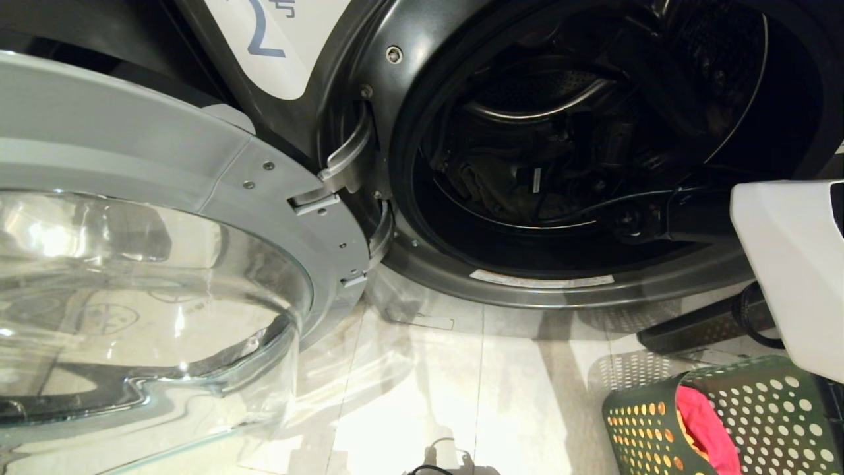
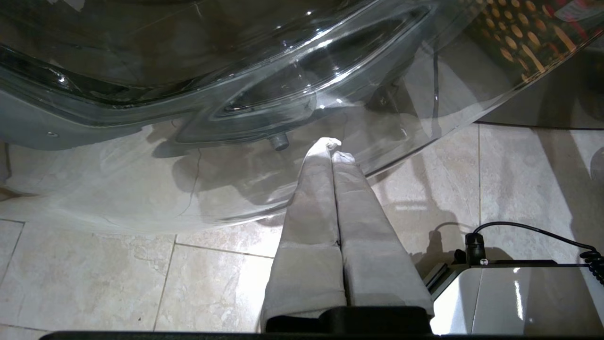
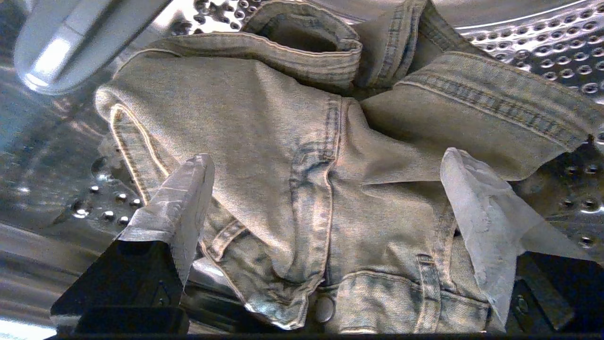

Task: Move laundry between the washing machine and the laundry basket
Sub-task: Pick a cloth and place it into the basket

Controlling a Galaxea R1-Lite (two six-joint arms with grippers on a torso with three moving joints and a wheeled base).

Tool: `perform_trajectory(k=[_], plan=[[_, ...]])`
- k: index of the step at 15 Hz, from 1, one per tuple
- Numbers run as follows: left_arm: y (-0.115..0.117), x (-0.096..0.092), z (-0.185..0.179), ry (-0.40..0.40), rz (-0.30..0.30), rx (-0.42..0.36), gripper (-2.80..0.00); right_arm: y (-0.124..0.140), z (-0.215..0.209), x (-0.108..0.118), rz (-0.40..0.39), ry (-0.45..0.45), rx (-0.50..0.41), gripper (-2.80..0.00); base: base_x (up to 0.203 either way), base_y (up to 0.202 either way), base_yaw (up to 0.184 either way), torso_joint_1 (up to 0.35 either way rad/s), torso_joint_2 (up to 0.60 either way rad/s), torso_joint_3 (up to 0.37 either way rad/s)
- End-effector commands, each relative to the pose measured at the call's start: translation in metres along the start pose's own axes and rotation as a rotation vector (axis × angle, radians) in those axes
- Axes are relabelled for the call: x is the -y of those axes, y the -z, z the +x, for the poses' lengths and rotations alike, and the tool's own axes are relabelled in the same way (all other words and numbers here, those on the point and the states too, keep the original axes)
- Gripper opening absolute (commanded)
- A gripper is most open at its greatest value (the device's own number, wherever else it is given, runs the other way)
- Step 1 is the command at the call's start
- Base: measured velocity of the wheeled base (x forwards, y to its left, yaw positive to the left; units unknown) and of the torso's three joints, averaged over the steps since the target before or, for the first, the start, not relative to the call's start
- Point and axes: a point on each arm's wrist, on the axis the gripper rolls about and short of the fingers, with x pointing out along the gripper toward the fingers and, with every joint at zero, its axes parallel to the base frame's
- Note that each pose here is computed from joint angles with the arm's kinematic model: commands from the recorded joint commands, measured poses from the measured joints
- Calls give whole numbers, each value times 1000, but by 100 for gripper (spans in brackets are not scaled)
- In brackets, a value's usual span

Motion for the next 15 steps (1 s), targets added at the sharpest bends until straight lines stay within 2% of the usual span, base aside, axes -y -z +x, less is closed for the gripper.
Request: perform_trajectory(k=[1, 6, 10, 15], plan=[[0, 0, 0, 0, 0, 0, -280, 1, 1, 1, -3, 3, -4, 0, 0, 0, 0, 0, 0, 0], [0, 0, 0, 0, 0, 0, -280, 1, 1, 2, -5, 5, 0, 0, 0, 0, 0, 340, -29, 309], [0, 0, 0, 0, 0, 0, -280, 1, 1, 3, -6, 9, 0, 0, 0, 0, 0, 51, -12, 50], [0, 0, 0, 0, 0, 0, -280, 8, 5, 22, -8, 32, -17, 0, 0, 0, 0, 0, 0, 0]])
